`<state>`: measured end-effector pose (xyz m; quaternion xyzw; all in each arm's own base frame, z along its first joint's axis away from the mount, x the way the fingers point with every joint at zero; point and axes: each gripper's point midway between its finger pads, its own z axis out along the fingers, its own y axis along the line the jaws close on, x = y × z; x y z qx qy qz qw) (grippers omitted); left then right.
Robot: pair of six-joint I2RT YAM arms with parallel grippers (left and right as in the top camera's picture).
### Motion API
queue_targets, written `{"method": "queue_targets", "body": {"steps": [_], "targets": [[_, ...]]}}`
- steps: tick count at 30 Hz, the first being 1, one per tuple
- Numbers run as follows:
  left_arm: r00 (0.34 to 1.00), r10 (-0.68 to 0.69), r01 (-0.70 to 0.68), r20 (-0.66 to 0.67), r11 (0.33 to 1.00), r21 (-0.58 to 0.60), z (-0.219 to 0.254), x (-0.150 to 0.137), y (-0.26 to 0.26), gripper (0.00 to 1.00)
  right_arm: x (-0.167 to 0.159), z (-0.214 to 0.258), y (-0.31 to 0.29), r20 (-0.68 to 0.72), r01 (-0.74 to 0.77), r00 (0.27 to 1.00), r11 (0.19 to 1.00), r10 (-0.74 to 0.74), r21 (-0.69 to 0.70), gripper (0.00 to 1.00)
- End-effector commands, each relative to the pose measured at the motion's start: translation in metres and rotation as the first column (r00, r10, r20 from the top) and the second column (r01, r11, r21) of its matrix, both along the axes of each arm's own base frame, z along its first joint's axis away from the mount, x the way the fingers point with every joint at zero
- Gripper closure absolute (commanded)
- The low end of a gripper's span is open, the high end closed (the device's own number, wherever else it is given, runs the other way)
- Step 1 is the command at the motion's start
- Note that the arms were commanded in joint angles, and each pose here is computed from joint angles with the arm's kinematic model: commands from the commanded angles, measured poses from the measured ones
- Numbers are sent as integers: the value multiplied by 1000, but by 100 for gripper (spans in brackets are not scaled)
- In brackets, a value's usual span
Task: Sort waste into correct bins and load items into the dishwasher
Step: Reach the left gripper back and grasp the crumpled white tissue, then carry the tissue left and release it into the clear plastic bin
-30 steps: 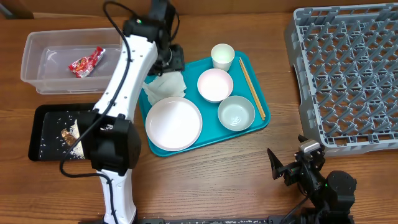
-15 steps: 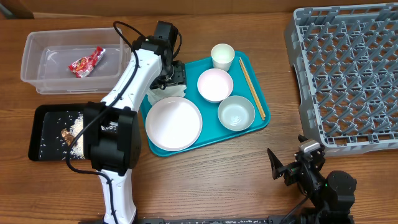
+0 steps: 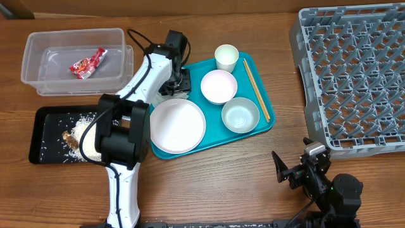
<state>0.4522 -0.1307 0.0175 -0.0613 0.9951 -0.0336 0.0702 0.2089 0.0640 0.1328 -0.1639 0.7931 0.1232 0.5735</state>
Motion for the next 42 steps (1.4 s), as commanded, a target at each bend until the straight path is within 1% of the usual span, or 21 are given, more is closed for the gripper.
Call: {"method": "queue_targets", "body": {"steps": [1,2,5,6,7,11,13,16,19,26,31,38,42], "targets": [[1000,1,-1,0,1000,21,-3,0,1,69,0,-1,1,7,-3,1000,1000,3,-3,0],[1000,2,-2,-1,1000,22,-4,-1,1,75,0,-1,1,7,-3,1000,1000,3,-4,0],[1000,2,-1,-5,1000,22,-4,-2,1,83,0,-1,1,7,-3,1000,1000,3,-3,0],[1000,1,-1,-6,1000,23,-4,-2,1,89,0,-1,1,7,-3,1000,1000,3,-3,0],[1000,2,-1,-7,1000,23,-4,-2,1,96,0,-1,1,7,-3,1000,1000,3,-3,0],[1000,2,-1,-11,1000,23,-4,-3,1,96,0,-1,1,7,-3,1000,1000,3,-4,0],[1000,3,-3,-24,1000,6,1,-5,-2,96,0,-1,1,7,-3,1000,1000,3,-4,0],[999,18,-21,-47,998,-58,16,-7,-13,96,0,-1,1,7,-3,1000,1000,3,-3,0],[998,9,-17,-61,992,-125,45,-6,-25,96,0,-1,1,7,-3,1000,1000,3,-3,0],[997,65,-70,-42,988,-139,100,-2,-26,96,0,-1,1,7,-3,1000,1000,3,-3,0],[997,73,-73,-5,986,-149,126,4,-22,96,0,-1,1,7,-3,1000,1000,3,-3,0],[994,102,-104,-24,984,-143,134,0,-9,96,0,-1,1,7,-3,1000,1000,3,-4,0],[990,138,-138,-6,979,-151,141,7,7,96,0,-1,1,7,-3,1000,1000,3,-4,0]]}}
